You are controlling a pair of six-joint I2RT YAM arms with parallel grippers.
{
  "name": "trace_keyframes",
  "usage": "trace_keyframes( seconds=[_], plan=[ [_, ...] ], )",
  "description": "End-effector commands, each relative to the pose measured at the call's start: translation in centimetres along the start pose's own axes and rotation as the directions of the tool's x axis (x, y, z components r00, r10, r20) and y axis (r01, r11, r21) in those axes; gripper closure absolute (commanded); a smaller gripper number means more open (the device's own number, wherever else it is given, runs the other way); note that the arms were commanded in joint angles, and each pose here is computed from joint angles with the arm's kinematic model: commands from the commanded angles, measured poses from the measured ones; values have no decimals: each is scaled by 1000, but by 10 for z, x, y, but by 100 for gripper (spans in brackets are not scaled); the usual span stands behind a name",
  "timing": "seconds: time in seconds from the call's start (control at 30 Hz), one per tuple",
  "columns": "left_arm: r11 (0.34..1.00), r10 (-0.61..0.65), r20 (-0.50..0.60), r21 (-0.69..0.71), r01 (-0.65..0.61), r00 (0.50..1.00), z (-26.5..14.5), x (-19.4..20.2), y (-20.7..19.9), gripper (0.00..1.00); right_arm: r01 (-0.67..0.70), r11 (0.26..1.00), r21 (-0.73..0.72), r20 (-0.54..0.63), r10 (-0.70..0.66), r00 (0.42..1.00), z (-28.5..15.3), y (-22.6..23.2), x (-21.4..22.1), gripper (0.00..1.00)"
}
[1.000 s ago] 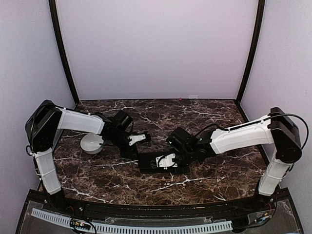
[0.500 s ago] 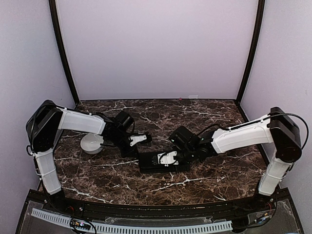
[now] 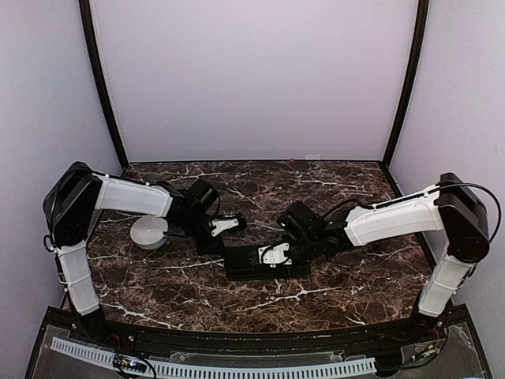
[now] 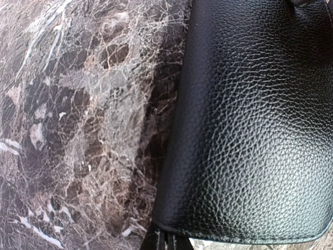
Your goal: Sort the hair-cutting tools
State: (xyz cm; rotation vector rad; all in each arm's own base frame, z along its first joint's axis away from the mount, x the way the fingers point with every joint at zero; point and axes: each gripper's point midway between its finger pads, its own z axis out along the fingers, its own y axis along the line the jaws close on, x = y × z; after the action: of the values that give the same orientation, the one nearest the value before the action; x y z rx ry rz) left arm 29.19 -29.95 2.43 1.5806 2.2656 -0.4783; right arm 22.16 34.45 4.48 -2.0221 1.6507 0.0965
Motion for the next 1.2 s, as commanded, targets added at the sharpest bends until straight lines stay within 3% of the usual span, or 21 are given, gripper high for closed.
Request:
trace_keyframes(
  seconds=[0.0, 0.2, 0.4, 0.57, 0.7, 0.97, 1.17],
  plan=[
    [1000, 7, 53, -9, -7, 999, -4, -18, 7, 100, 17, 1000, -22, -76, -18, 997, -3, 15, 8, 53],
    [1000, 4, 61, 14, -5, 998, -7, -20, 2, 100, 40, 998, 52, -97, -35, 995, 8, -1, -5, 47],
    [1000, 4, 72, 25, -6, 997, -16, -19, 2, 100, 118, 992, 38, -117, -113, 987, 21, 18, -13, 46],
    [999, 15, 109, 38, -19, 994, -29, -23, -3, 100, 102, 993, 52, -80, -98, 992, 4, 11, -30, 46],
    [990, 7, 137, 137, -26, 991, -32, -25, -22, 100, 86, 995, 47, -31, -85, 996, -14, 5, -47, 44],
    [983, -1, 133, 183, -23, 991, -32, -24, -31, 100, 81, 997, 1, 5, -81, 997, -5, 9, -65, 28],
    [986, -6, 109, 169, -12, 994, -26, -20, -27, 100, 115, 993, 6, -10, -115, 993, 9, 18, -67, 27]
  ],
)
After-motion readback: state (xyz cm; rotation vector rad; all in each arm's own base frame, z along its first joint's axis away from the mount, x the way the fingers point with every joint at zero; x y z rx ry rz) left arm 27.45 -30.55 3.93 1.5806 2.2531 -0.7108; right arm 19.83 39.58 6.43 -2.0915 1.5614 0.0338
